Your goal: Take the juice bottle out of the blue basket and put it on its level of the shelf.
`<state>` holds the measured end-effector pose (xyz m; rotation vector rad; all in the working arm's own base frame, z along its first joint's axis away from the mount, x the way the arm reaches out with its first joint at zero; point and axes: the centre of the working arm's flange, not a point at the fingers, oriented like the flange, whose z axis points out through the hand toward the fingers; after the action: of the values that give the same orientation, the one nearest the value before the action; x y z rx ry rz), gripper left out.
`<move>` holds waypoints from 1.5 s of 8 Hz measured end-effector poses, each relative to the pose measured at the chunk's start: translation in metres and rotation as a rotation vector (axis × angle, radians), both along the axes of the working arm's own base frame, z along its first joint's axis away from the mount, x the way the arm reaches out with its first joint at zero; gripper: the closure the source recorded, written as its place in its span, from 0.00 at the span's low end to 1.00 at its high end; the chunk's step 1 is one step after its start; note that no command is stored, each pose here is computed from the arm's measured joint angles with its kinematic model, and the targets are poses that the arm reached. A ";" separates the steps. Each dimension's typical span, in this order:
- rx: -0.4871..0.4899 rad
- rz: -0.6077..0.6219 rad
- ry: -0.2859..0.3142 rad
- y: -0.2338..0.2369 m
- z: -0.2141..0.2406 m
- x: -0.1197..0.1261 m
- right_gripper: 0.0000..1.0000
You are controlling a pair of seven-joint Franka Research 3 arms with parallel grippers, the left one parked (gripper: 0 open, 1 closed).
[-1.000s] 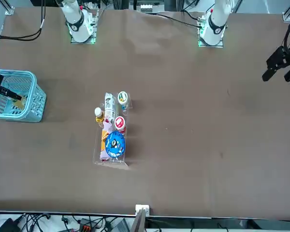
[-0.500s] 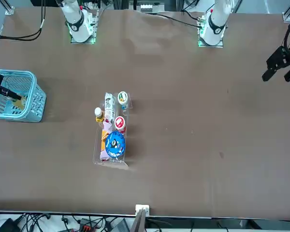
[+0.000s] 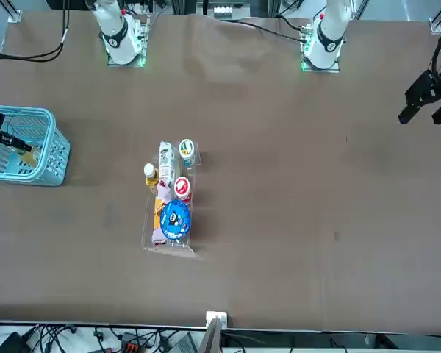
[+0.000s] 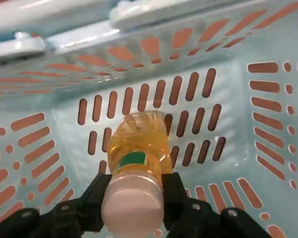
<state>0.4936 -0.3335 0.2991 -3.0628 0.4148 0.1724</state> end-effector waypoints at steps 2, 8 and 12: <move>-0.002 0.003 -0.004 0.000 0.002 0.001 0.46; 0.034 0.087 0.029 0.015 0.126 0.021 0.46; 0.004 0.252 0.038 0.089 0.258 0.051 0.46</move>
<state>0.5447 -0.2450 0.5574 -3.1013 0.0278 0.2403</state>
